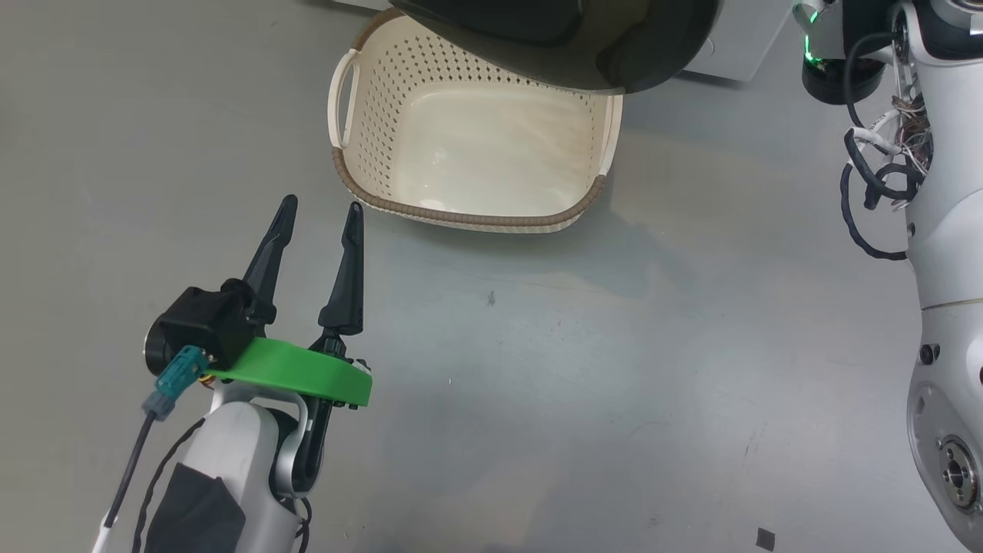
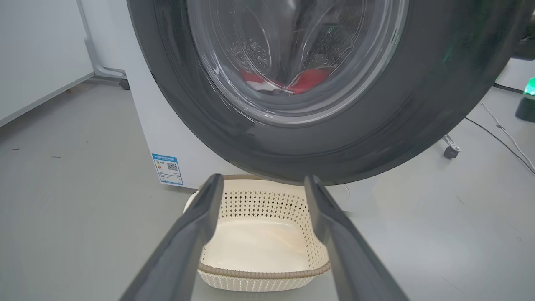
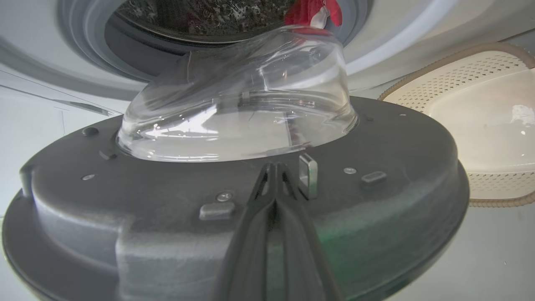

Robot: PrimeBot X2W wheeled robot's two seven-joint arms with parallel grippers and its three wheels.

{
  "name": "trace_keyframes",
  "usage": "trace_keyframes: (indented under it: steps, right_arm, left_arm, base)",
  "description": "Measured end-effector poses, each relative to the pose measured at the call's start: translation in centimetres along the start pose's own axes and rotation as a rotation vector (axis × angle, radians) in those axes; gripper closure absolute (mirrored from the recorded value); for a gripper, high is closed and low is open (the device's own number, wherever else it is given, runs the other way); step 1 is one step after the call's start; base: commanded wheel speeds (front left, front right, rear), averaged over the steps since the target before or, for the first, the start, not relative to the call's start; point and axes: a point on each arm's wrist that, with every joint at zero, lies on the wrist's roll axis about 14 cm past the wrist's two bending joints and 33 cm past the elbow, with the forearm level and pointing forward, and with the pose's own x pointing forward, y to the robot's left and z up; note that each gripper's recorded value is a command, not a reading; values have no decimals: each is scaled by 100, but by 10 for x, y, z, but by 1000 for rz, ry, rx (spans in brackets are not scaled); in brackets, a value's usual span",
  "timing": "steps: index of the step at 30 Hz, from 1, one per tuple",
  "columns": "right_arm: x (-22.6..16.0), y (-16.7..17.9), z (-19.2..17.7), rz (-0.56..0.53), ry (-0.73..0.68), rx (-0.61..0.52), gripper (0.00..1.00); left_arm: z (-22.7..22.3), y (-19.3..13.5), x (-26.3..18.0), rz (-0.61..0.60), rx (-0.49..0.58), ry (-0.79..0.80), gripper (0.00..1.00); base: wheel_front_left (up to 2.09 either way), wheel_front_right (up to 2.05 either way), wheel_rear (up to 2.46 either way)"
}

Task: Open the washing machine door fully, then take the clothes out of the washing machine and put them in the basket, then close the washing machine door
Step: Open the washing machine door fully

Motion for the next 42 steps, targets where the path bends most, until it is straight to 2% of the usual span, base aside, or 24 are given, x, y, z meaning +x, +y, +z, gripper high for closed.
trace_keyframes:
  steps: [27, 42]
  right_arm:
    - [-5, 8, -56, -19, 189, 37, 100]
    - [-1, 14, -106, 38, 348, 103, 100]
  left_arm:
    - [28, -9, -9, -19, 0, -68, 0]
    - [36, -8, -16, -14, 4, -85, 0]
  base:
    - [0, 0, 0]
    - [0, 0, 0]
